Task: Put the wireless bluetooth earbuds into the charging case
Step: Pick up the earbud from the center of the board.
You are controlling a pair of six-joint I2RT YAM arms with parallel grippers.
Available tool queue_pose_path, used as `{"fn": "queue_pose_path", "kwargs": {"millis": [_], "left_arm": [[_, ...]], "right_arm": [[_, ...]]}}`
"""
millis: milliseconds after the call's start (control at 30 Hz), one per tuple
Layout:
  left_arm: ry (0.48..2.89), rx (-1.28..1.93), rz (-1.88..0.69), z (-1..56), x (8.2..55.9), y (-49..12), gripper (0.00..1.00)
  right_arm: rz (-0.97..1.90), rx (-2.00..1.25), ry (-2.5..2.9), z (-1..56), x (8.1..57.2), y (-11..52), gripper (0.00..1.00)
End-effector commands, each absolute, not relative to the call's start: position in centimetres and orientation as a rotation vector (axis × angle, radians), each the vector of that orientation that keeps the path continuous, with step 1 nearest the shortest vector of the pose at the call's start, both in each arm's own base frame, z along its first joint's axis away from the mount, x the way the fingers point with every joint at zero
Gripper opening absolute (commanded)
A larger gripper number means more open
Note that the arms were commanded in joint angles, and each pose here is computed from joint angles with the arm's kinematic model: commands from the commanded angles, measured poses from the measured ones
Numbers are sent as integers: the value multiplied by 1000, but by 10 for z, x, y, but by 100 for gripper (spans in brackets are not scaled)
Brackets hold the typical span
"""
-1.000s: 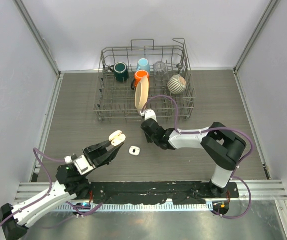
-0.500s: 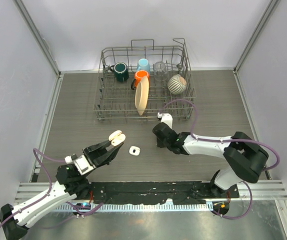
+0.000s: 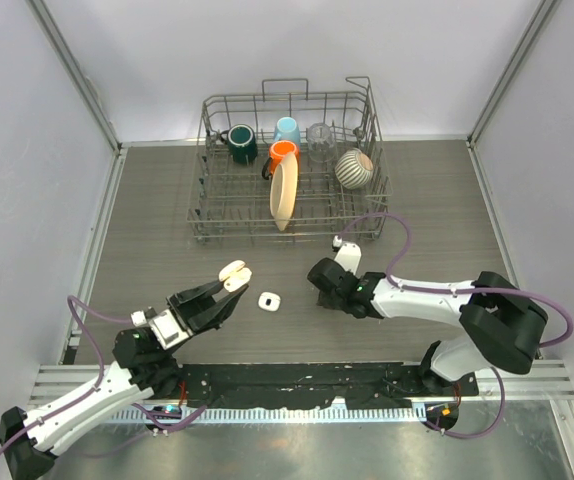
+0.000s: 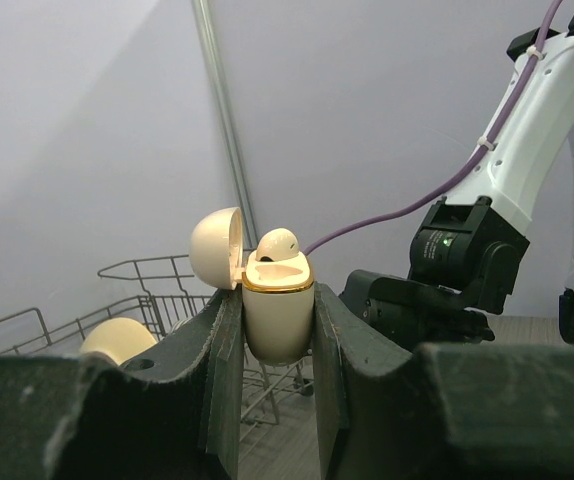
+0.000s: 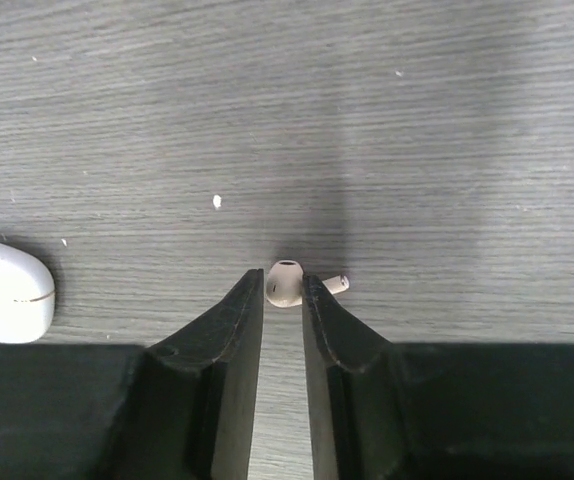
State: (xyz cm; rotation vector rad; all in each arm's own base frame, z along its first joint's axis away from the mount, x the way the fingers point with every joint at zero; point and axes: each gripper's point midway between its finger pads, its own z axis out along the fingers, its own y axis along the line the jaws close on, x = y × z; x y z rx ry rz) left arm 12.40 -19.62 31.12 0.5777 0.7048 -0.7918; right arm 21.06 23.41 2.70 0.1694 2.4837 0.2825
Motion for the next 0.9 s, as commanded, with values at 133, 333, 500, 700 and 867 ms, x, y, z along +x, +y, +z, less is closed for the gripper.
{"fn": "queue_pose_path", "kwargs": {"millis": [133,333,500,700,867], "left_arm": [[729,598,-781,290,127,-200,0],[728,596,-779,290,126,-198,0],[729,598,-781,289,126,-199,0],[732,598,-787,288,126,-199,0],[726,595,-791,289,125,-198,0]], "right_arm": [[345,84,2407,53,223,256,43],[338,-44,2322,75,229,251,51],[342,-67,2293,76,233,248,56],[436,-24,2318,60,234,254,56],[444,-23,2318,56,234,253,56]]}}
